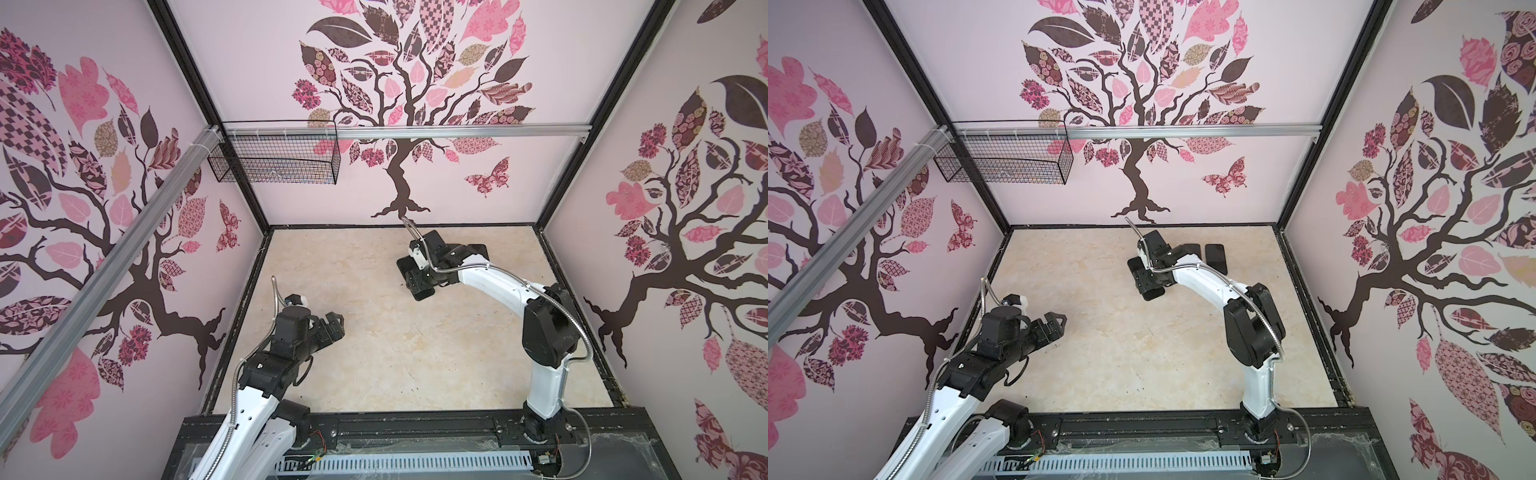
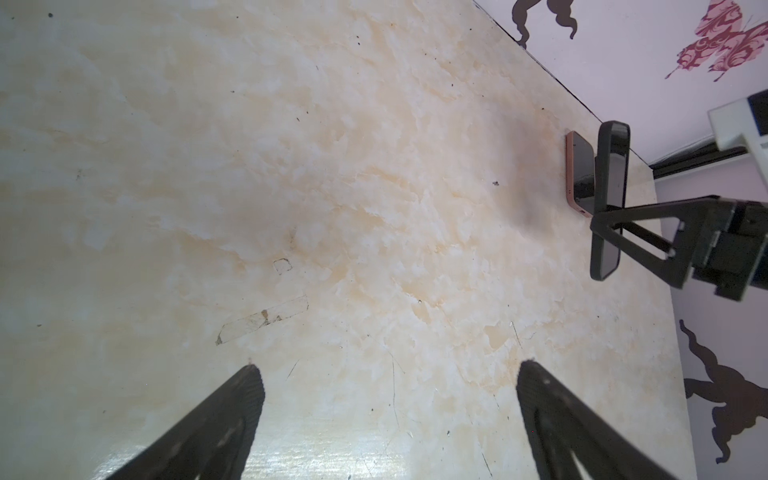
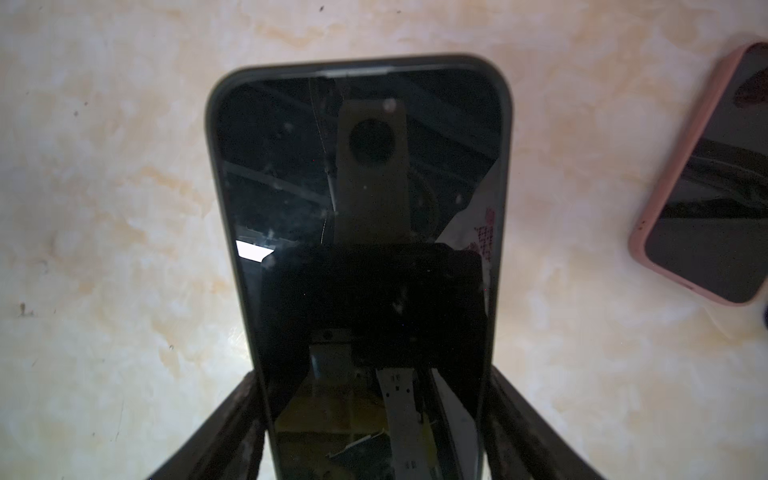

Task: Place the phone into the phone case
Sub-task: 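Lower the cased phone beside the pink-cased phone and open the right gripper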

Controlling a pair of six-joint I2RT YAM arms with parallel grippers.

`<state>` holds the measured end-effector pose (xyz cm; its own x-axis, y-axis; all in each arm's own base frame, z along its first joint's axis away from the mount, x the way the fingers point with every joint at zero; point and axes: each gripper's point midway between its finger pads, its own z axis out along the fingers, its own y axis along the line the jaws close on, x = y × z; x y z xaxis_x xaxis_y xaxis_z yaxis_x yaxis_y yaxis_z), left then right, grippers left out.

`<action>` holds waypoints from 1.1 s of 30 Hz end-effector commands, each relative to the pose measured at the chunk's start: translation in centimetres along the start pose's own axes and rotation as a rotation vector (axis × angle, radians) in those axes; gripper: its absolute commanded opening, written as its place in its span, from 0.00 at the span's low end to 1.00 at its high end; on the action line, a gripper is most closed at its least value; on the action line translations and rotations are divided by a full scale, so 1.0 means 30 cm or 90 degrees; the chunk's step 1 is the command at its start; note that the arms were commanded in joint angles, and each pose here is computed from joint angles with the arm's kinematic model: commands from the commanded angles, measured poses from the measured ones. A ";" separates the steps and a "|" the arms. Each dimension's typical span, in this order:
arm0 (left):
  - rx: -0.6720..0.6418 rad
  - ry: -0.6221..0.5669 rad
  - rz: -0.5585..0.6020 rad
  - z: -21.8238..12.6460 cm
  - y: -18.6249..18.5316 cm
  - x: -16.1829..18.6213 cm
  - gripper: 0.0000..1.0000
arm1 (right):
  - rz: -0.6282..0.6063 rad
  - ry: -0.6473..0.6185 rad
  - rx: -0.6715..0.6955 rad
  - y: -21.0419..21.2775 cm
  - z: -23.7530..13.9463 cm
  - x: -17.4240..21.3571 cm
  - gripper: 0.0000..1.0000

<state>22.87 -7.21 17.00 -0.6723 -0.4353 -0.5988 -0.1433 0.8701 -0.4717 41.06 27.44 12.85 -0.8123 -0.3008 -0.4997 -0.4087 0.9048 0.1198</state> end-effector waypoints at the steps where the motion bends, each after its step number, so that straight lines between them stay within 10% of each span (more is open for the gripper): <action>1: 0.043 -0.032 0.034 -0.058 -0.063 -0.060 0.98 | 0.072 -0.006 0.039 -0.073 0.041 -0.050 0.18; 33: 0.045 -0.021 0.053 -0.075 -0.059 -0.041 0.98 | 0.235 -0.029 0.118 -0.402 0.318 -0.244 0.18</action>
<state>22.20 -7.93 18.48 -0.6822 -0.3757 -0.6272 -0.0538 0.8813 -0.4694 54.59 22.06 6.35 -0.8849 0.0448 -0.4637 -0.0308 0.9876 0.1541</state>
